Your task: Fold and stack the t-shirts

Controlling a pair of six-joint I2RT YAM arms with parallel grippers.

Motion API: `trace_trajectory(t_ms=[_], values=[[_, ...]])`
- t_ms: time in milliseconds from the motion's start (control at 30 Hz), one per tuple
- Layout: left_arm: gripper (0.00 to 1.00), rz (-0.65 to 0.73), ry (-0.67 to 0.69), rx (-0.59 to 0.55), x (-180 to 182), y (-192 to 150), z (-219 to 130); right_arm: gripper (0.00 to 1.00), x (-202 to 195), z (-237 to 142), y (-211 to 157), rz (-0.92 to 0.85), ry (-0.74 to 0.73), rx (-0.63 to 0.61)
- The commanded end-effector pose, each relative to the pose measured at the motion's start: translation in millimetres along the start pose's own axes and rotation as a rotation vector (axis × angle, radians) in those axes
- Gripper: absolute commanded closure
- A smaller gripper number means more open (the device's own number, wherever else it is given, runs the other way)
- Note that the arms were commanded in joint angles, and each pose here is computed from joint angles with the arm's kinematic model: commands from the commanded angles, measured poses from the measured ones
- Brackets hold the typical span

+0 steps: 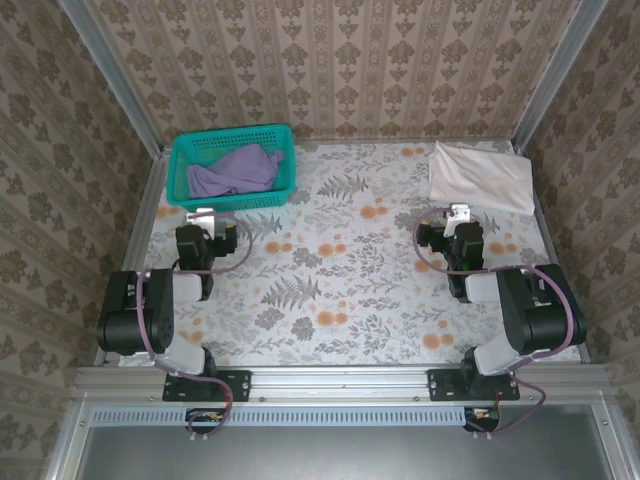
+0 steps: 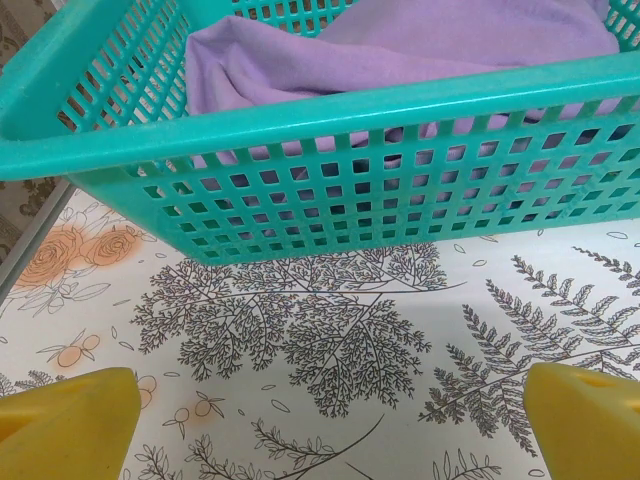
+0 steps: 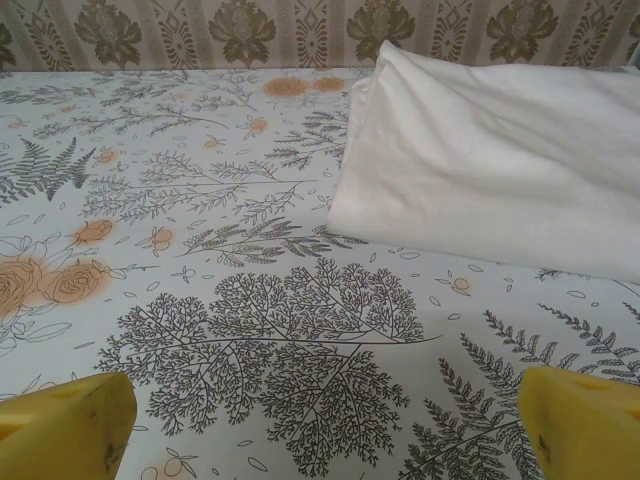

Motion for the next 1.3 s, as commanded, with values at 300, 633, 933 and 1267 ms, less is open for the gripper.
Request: trace_trajectory(t_ms=[300,633,933,1267], values=[[0.0,-0.015,0.009,-0.031,1,6,0,0.01,-1,1,4,0.001,-0.001,-0.012],[0.0,-0.015,-0.024,-0.033,-1,6,0,0.01,-1,1,4,0.0,0.0,-0.01],[0.0,-0.013,-0.021,-0.039,-1,7,0,0.01,-1,0,4,0.001,0.002,-0.012],[0.0,-0.166,0.145,-0.019,41,95,-37,0.0,-2,-62,82,0.153,-0.075,-0.027]])
Point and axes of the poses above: each hand's point on the last joint's axis, 136 mm out from that joint toward the fingers, its own z axis out along the fingers, its own x axis along the line the jaws close on, y = z × x, the point moved 4 cm from there along -z, back along the fingers, and after that the axes turned 7 degrees about z, right-handed, at the moved point
